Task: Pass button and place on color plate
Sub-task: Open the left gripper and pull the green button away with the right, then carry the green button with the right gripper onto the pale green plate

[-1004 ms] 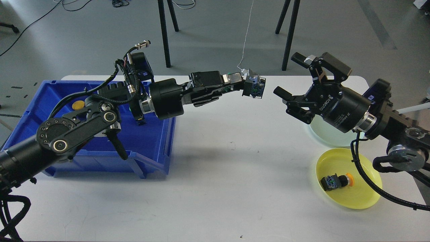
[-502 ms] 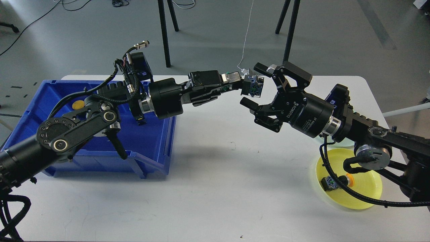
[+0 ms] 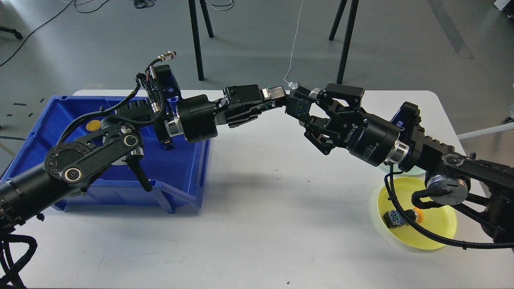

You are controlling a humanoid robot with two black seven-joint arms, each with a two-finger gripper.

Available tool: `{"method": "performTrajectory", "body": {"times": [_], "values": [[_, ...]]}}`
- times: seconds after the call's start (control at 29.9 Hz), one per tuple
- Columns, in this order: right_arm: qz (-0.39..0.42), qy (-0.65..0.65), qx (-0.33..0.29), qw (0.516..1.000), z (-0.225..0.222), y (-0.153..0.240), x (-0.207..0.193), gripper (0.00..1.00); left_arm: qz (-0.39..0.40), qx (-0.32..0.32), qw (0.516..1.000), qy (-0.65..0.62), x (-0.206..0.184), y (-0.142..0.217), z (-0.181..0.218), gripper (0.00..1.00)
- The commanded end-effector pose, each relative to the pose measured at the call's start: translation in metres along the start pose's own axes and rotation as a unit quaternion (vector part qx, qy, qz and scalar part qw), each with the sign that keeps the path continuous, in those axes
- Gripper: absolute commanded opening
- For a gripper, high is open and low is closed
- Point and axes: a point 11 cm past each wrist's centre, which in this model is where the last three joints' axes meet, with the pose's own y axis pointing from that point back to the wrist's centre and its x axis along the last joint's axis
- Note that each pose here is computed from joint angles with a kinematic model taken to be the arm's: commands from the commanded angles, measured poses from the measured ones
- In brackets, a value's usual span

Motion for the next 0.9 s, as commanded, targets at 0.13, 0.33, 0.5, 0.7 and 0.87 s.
{"method": "performTrajectory", "body": {"times": [0.13,0.33,0.5,0.7,0.87], "values": [[0.004,0.001,0.003,1.0,-0.002,0.0,0.002,0.0,0.004,-0.003,1.0,0.004,0.001,0.001,0.0,0.62],[0.005,0.0,0.004,1.0,-0.002,0.001,0.002,0.0,0.019,-0.017,0.999,0.02,0.002,0.004,0.002,0.94],[0.018,0.009,0.003,1.0,-0.006,0.007,0.008,0.0,0.021,-0.018,0.999,0.021,0.003,0.004,0.002,0.97],[0.171,0.126,-0.077,0.974,-0.028,0.104,0.102,0.0,0.025,-0.014,0.999,0.032,-0.002,0.007,-0.006,0.97],[0.27,0.251,-0.224,0.902,-0.01,0.198,0.167,0.0,0.026,-0.014,0.999,0.034,-0.002,0.007,-0.007,0.97]]}}
